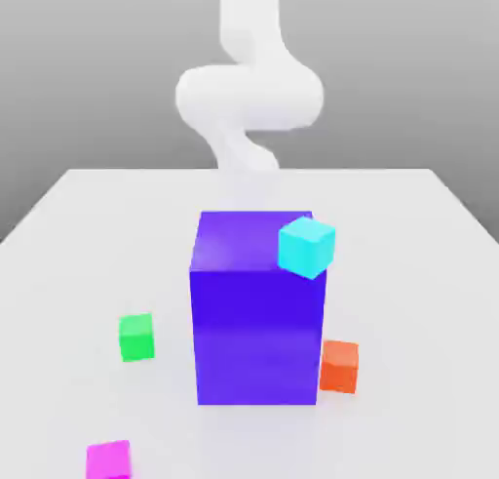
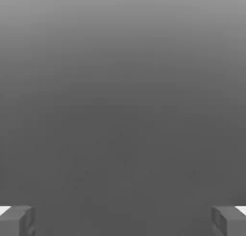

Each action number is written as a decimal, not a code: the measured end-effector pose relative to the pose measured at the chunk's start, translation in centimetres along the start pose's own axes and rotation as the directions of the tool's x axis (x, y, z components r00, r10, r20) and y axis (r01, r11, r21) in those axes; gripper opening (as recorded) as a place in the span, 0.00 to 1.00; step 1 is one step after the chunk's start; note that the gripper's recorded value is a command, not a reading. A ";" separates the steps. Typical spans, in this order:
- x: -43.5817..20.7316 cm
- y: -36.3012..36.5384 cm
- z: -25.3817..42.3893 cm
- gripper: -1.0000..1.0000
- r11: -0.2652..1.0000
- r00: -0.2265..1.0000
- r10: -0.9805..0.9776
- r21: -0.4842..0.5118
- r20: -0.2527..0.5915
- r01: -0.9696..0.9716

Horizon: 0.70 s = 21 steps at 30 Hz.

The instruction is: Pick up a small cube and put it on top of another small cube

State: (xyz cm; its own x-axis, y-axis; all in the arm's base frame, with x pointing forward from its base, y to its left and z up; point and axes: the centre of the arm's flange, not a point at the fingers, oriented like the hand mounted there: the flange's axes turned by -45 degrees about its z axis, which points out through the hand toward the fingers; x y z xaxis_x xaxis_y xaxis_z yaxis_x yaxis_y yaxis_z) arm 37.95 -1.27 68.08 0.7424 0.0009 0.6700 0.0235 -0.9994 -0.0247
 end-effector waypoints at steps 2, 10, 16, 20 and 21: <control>0.1 1.1 3.8 0.50 1.000 0.998 -0.012 0.026 0.055 0.010; -2.3 5.1 17.9 0.50 0.995 0.968 -0.059 0.098 0.246 0.036; -6.6 7.9 27.6 0.50 0.991 0.922 -0.095 0.123 0.376 0.052; -10.6 10.2 33.2 0.50 0.990 0.881 -0.116 0.125 0.458 0.065; -11.7 10.7 34.4 0.50 0.990 0.870 -0.123 0.125 0.478 0.071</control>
State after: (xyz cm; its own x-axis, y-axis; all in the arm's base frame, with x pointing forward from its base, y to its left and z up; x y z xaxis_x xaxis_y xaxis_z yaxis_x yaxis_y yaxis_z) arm 52.61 -10.77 34.44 0.9628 0.1396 0.2314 0.1596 -0.9847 -0.0701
